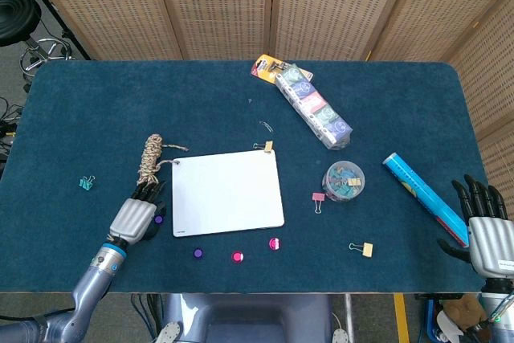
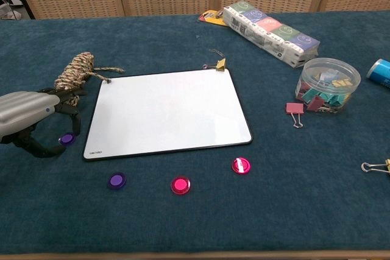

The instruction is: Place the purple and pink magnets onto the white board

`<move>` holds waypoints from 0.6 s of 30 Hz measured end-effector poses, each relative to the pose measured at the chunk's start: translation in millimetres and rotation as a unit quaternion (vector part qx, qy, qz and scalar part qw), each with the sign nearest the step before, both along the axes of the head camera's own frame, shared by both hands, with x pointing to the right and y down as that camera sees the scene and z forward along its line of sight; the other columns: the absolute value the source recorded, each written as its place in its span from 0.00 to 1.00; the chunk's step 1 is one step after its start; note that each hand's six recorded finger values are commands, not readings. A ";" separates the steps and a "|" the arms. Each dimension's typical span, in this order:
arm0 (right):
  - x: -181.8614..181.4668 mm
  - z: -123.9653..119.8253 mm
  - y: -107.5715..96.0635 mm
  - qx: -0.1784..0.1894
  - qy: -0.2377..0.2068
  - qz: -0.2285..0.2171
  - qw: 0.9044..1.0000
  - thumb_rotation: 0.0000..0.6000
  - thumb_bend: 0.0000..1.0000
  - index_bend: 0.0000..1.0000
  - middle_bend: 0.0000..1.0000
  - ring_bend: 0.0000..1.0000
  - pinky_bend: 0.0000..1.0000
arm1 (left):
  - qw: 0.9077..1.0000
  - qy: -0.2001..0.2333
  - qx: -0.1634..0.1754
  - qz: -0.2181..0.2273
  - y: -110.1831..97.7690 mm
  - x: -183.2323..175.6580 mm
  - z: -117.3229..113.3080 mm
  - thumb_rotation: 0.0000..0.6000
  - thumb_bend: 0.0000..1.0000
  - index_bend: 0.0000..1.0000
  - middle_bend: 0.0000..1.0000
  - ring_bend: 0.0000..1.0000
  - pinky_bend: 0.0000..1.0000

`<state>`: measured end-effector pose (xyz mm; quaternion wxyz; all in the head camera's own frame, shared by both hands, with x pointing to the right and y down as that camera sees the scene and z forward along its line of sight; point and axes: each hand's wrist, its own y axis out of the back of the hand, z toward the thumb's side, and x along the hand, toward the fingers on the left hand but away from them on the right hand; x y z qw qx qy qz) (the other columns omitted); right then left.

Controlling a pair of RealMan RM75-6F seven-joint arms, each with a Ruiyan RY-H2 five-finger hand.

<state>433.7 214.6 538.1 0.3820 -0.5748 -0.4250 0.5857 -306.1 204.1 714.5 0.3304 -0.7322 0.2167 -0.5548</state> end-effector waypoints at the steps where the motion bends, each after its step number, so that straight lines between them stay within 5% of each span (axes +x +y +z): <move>1: 0.1 -0.2 -0.1 0.000 0.000 0.000 1.000 1.00 0.00 0.00 0.00 0.00 0.00 | 1.000 0.000 0.000 0.000 -0.2 -0.1 -0.1 1.00 0.37 0.52 0.00 0.00 0.00; 18: 0.5 0.5 0.5 -0.004 -0.004 0.003 1.000 1.00 0.00 0.00 0.00 0.00 0.00 | 0.999 0.021 0.026 -0.009 -23.8 11.4 -17.1 1.00 0.38 0.55 0.00 0.00 0.00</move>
